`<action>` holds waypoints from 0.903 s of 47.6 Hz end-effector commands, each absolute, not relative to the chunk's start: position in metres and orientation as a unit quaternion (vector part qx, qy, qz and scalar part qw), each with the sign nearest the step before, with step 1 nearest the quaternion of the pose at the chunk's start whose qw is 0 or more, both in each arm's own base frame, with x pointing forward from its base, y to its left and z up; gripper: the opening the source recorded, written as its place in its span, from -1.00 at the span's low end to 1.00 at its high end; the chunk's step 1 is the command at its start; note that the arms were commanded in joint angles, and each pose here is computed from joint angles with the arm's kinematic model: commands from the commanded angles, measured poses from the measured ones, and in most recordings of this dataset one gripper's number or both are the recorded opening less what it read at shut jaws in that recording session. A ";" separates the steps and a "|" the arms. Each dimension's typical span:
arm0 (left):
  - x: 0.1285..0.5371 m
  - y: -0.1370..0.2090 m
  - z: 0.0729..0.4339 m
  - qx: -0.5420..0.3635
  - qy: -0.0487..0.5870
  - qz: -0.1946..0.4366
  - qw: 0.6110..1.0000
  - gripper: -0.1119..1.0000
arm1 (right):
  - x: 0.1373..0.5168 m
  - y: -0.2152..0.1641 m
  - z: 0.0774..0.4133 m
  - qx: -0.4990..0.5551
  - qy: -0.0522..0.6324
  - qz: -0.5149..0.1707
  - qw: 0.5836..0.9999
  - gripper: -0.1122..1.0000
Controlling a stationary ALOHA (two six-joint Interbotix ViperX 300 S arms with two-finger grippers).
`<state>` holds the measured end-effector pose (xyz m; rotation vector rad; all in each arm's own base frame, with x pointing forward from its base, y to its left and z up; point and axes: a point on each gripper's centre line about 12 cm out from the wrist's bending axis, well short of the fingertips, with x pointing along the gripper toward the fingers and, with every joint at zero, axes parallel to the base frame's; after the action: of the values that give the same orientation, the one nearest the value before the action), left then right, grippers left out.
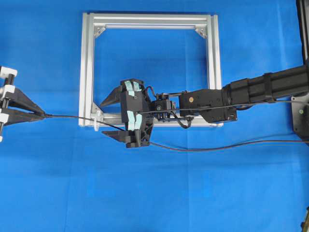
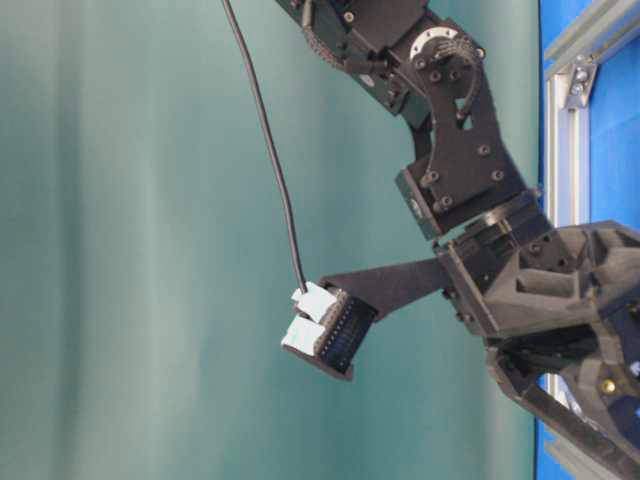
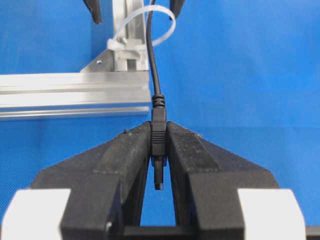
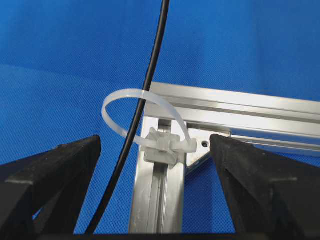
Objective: Insert the wire through the string loop located on the left side.
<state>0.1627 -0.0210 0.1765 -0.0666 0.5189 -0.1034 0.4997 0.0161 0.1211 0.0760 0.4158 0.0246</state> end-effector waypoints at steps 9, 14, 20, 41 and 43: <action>0.167 -0.022 0.183 -0.037 0.248 -0.052 0.967 -0.24 | 0.506 0.016 0.142 0.037 0.180 0.014 0.983 0.89; 0.167 -0.022 0.183 -0.035 0.247 -0.052 0.967 0.35 | 0.506 0.016 0.142 0.037 0.179 0.013 0.983 0.89; 0.167 -0.021 0.184 -0.035 0.246 -0.050 0.967 0.60 | 0.506 0.016 0.143 0.037 0.178 0.014 0.983 0.89; 0.167 -0.020 0.219 -0.039 0.141 -0.052 0.988 0.44 | 0.498 0.016 0.205 0.037 0.130 0.016 0.991 0.89; 0.167 -0.020 0.222 -0.040 0.133 -0.052 0.989 0.44 | 0.496 0.016 0.212 0.038 0.126 0.016 0.991 0.89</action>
<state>0.1639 -0.0197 0.2068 -0.0807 0.3243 -0.1037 0.4969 0.0159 0.1751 0.0767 0.3269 0.0276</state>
